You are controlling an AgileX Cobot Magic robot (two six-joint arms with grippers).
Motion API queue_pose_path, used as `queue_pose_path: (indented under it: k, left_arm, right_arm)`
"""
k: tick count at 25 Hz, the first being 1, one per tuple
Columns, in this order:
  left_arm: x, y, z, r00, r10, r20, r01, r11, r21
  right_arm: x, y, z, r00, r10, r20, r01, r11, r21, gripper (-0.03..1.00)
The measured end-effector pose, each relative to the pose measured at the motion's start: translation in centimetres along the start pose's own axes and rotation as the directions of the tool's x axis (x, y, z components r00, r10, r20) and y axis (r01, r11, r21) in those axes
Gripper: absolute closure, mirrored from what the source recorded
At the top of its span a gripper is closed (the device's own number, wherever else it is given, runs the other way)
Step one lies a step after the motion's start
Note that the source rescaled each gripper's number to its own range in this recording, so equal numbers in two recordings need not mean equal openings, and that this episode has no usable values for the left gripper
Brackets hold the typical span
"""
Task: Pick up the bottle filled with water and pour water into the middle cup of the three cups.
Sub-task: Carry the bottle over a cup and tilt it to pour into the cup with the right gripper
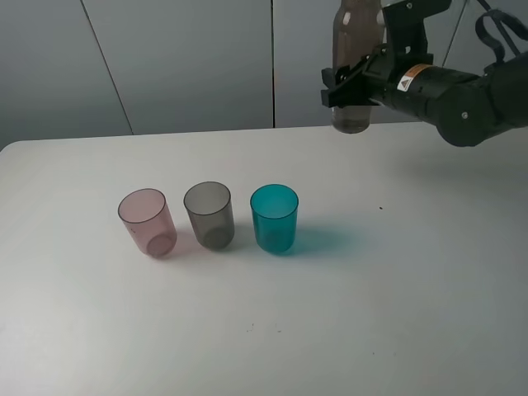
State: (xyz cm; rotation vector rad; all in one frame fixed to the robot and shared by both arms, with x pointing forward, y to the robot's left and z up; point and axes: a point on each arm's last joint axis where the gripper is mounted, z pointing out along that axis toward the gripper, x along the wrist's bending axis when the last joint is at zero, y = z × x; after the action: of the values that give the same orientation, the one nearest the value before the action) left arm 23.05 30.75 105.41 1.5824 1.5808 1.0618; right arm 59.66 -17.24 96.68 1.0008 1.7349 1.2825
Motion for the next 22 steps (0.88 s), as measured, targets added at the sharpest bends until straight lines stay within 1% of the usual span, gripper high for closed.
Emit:
queue_pose_path:
  k: [4, 8, 10, 13, 17, 20, 22]
  left_arm:
    - [0.0, 0.0, 0.0, 1.0, 0.0, 0.0, 0.0, 1.0, 0.0]
    - [0.0, 0.0, 0.0, 1.0, -0.004, 0.0, 0.004, 1.0, 0.0]
    - [0.0, 0.0, 0.0, 1.0, -0.004, 0.0, 0.004, 1.0, 0.0]
    - [0.0, 0.0, 0.0, 1.0, -0.004, 0.0, 0.004, 1.0, 0.0]
    - [0.0, 0.0, 0.0, 1.0, -0.004, 0.0, 0.004, 1.0, 0.0]
    - [0.0, 0.0, 0.0, 1.0, -0.004, 0.0, 0.004, 1.0, 0.0]
    - [0.0, 0.0, 0.0, 1.0, -0.004, 0.0, 0.004, 1.0, 0.0]
  right_arm:
    - [1.9, -0.2, 2.7, 0.993, -0.081, -0.089, 0.079, 0.997, -0.025, 0.97]
    - [4.5, -1.3, 5.5, 0.959, -0.194, -0.206, 0.19, 0.981, -0.042, 0.97]
    - [5.8, -1.9, 6.6, 0.942, -0.226, -0.246, 0.22, 0.974, -0.054, 0.97]
    - [7.0, -2.3, 7.9, 0.923, -0.261, -0.283, 0.249, 0.965, -0.079, 0.97]
    - [7.9, -2.5, 9.3, 0.902, -0.311, -0.3, 0.289, 0.95, -0.118, 0.97]
    - [8.6, -2.6, 10.1, 0.864, -0.399, -0.307, 0.366, 0.916, -0.161, 0.97]
    - [8.8, -2.5, 10.3, 0.824, -0.48, -0.302, 0.438, 0.877, -0.198, 0.97]
